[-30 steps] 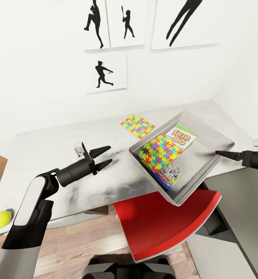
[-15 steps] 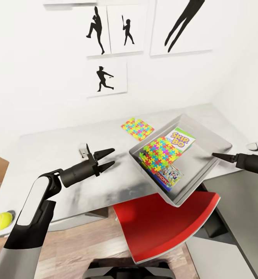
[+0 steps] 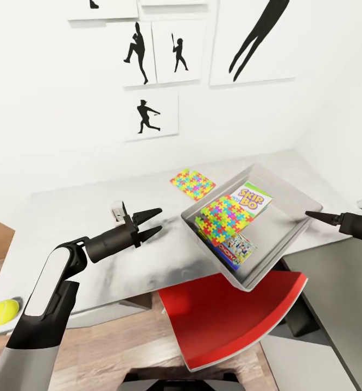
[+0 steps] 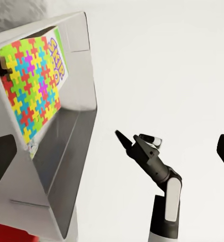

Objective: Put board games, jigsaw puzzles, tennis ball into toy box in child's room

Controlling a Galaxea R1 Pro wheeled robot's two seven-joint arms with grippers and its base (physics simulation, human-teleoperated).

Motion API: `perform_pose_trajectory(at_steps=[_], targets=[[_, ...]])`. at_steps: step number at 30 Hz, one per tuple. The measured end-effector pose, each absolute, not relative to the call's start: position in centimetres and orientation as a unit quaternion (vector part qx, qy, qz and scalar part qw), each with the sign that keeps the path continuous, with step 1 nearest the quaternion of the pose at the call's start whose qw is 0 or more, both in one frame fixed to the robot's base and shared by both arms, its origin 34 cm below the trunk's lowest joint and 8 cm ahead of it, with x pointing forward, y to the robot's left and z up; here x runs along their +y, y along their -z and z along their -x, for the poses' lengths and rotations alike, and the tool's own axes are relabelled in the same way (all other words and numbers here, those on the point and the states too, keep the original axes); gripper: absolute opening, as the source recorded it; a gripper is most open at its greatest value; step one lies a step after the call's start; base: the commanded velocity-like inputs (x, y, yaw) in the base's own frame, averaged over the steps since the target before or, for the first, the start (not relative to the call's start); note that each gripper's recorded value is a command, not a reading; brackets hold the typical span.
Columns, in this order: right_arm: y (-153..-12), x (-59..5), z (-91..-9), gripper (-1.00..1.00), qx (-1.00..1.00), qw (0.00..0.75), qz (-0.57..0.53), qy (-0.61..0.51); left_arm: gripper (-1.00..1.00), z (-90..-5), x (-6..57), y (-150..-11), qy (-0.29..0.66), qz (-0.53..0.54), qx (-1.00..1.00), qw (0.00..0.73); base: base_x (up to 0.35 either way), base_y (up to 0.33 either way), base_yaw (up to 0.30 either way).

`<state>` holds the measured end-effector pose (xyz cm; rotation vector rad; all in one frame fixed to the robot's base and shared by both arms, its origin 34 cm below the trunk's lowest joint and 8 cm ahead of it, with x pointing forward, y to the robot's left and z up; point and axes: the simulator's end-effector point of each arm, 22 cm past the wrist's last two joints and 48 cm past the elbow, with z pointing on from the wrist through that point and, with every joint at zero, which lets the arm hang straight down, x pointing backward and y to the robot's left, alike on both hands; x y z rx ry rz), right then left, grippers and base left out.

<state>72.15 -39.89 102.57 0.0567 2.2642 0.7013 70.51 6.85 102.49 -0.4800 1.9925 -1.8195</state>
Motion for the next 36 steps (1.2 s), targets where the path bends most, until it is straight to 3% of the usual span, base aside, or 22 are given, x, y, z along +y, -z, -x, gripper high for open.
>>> perform_pose_trajectory(at_steps=[36], targets=[[-105.7,-38.7,-71.6,1.0,0.863,0.397,-0.01,-0.311,1.0,-70.6,7.3,-103.6,0.638,0.162,0.721,0.218,0.0,0.0,0.022]])
